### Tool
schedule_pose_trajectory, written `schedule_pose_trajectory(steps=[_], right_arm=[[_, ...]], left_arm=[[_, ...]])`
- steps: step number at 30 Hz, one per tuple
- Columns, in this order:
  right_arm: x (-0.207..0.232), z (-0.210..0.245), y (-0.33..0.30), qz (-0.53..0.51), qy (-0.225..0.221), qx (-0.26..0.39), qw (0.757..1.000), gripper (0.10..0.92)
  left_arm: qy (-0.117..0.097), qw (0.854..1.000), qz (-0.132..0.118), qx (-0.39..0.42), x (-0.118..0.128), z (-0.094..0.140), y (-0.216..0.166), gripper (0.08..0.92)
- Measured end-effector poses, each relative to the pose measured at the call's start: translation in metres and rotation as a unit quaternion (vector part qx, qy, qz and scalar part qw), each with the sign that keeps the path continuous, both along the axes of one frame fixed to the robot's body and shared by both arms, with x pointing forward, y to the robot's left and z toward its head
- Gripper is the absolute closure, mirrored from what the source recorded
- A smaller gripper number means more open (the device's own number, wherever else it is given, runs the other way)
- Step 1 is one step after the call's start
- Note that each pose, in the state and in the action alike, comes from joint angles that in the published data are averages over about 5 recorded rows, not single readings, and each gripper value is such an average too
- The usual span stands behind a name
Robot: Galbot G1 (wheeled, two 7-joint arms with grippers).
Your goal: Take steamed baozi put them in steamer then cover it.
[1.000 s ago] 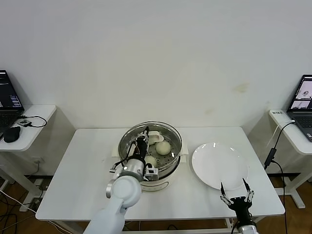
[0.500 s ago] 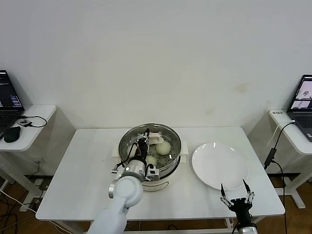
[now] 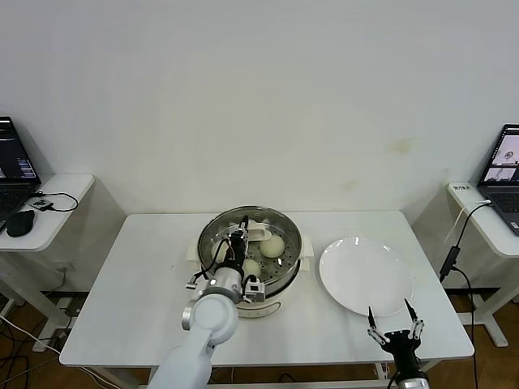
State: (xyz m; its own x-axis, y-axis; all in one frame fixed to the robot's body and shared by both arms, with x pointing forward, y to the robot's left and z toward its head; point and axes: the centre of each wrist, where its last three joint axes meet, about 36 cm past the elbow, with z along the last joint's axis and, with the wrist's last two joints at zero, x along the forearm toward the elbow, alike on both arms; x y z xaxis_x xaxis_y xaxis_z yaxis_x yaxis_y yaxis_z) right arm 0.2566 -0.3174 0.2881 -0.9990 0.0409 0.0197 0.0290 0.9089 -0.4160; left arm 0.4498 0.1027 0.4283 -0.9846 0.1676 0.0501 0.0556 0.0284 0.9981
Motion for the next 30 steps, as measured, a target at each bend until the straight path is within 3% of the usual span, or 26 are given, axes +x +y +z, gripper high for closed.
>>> schedule_pose_trajectory(steps=[11, 21, 30], right_arm=[[0.0, -0.001, 0.0, 0.002, 0.0, 0.0, 1.0, 0.2], [0.0, -0.002, 0.0, 0.003, 0.002, 0.001, 1.0, 0.2], [0.001, -0.003, -0.001, 0.006, 0.003, 0.001, 1.0, 0.2]], left_arm=[[-0.005, 1.0, -0.003, 0.004, -0.001, -0.001, -0.001, 0.835], [-0.013, 1.0, -0.012, -0.001, -0.019, 0.006, 0.003, 0.562], [-0.032, 0.999, -0.025, -0.03, -0.061, 0.021, 0.017, 0.302]])
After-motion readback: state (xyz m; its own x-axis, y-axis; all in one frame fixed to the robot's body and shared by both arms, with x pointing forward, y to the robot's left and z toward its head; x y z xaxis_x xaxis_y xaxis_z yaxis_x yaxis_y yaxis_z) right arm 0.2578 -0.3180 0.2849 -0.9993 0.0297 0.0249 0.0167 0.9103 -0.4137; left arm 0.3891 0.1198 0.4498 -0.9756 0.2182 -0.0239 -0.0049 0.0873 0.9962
